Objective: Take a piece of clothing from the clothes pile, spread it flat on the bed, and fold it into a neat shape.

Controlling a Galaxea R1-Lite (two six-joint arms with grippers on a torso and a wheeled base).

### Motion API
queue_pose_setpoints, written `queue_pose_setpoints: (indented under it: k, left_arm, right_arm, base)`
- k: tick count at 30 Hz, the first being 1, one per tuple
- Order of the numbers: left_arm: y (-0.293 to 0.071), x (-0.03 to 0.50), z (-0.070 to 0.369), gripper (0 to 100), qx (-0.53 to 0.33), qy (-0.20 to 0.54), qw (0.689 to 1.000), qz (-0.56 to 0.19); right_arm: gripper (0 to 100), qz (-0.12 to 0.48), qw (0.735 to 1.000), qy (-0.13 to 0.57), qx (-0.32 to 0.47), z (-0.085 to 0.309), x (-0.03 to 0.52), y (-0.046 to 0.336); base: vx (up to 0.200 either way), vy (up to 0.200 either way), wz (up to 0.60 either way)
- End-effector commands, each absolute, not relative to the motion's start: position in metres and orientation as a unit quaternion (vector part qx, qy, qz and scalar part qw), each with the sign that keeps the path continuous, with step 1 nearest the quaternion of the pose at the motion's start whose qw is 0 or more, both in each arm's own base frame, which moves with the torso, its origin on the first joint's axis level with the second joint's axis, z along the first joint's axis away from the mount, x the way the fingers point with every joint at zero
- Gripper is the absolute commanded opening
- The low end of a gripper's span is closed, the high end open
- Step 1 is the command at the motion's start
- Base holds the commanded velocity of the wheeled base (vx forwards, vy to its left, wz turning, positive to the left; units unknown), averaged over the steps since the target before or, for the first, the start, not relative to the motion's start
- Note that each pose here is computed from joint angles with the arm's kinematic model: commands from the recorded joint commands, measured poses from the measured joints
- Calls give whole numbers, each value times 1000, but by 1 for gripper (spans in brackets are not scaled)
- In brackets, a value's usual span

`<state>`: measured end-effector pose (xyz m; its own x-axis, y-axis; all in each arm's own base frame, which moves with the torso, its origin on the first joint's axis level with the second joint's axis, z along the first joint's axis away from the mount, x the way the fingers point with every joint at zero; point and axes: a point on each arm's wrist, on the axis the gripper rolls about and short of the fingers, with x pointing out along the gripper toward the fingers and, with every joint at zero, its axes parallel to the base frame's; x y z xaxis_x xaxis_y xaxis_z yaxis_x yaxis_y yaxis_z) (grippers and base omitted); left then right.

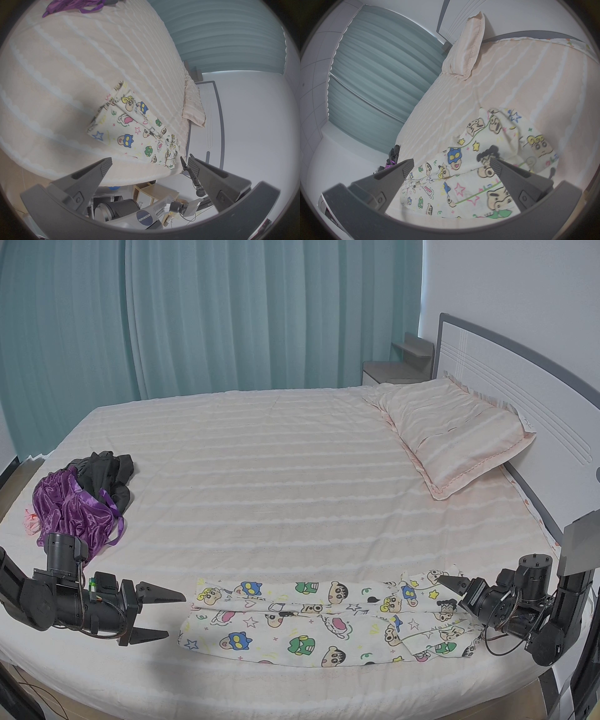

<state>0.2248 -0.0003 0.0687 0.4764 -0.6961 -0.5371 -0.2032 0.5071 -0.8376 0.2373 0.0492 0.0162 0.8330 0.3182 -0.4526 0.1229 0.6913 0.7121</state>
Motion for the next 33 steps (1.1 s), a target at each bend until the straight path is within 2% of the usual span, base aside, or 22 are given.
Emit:
queue_pose_setpoints:
  k: [1, 5, 10, 13, 14, 18, 28, 33]
  left_arm:
    - [0, 225, 68, 100, -467, 483, 721, -170]
    - [0, 225, 68, 100, -465, 482, 722, -173]
    - [-6, 232, 73, 100, -450, 465, 738, -192]
    - [-11, 240, 73, 100, -436, 459, 752, -184]
    - [-20, 254, 69, 100, -413, 459, 771, -156]
    - [-44, 283, 54, 100, -372, 465, 795, -117]
    - [-98, 325, 32, 100, -351, 487, 783, -162]
    - [-114, 335, 24, 100, -343, 486, 784, -178]
  right_arm:
    - [100, 59, 876, 278, 390, 18, 238, 49]
    - [100, 59, 878, 273, 389, 19, 238, 49]
    - [100, 59, 878, 272, 388, 20, 238, 49]
    - [100, 59, 878, 273, 388, 20, 237, 50]
    - [100, 60, 878, 274, 388, 19, 237, 50]
    - [100, 59, 878, 274, 388, 19, 237, 50]
    - [100, 59, 878, 277, 387, 19, 236, 50]
    - [100, 59, 878, 277, 386, 19, 236, 50]
  base:
    - [0, 200, 0]
    - [0, 200, 0]
    - [0, 0, 0]
    - [0, 0, 0]
    - [0, 0, 0]
    - [0, 0, 0]
    - [0, 0, 0]
    - [0, 0, 0]
